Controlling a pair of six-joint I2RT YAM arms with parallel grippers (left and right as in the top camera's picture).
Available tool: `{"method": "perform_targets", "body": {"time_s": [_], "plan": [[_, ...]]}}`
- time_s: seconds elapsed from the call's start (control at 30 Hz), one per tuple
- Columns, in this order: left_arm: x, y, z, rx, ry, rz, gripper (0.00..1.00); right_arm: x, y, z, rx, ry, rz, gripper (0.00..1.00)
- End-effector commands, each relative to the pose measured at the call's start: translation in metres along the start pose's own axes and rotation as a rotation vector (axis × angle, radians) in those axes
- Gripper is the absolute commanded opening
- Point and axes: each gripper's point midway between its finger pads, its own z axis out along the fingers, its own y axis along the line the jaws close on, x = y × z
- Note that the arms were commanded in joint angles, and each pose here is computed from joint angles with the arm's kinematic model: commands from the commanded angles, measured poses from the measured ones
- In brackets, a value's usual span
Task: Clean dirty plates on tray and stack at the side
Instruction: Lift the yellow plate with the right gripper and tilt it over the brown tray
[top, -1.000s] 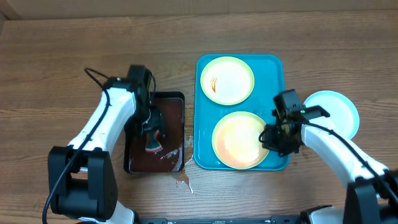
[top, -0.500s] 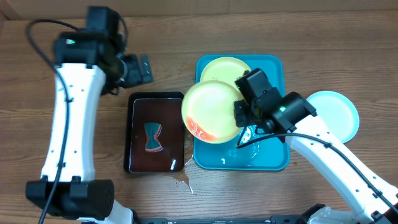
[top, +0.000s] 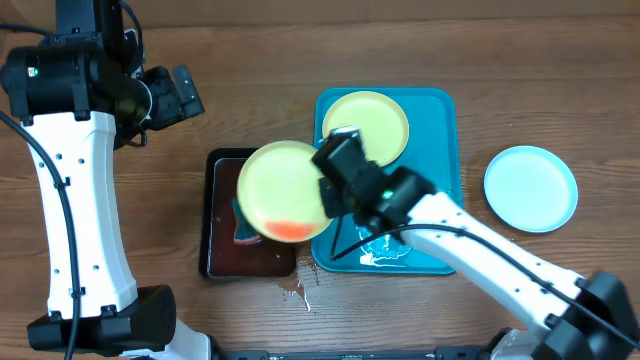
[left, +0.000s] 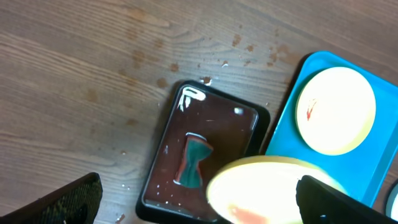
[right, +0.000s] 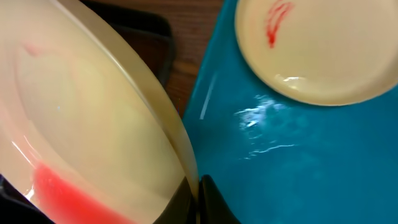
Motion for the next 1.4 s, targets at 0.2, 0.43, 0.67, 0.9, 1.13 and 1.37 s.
{"method": "perform_targets", "body": {"time_s": [0.2,0.43,0.67,0.9,1.13,1.37], "plan": [[0.004,0.002,-0.007,0.003,0.005,0.012,1.00,-0.032,0.028,-0.025,0.116,-0.273,0.024,0.04],[0.004,0.002,-0.007,0.003,0.005,0.011,1.00,-0.043,0.053,-0.050,0.203,-0.456,-0.142,0.04],[0.004,0.002,-0.007,0.003,0.005,0.011,1.00,-0.042,0.060,-0.066,0.289,-0.527,-0.242,0.04],[0.004,0.001,-0.007,0.004,0.005,0.012,1.00,-0.041,0.066,-0.080,0.361,-0.582,-0.326,0.04],[0.004,0.001,-0.007,0.004,0.005,0.012,1.00,-0.039,0.072,-0.090,0.395,-0.620,-0.355,0.04],[0.004,0.001,-0.007,0.004,0.005,0.012,1.00,-0.038,0.080,-0.096,0.435,-0.629,-0.480,0.04]]}}
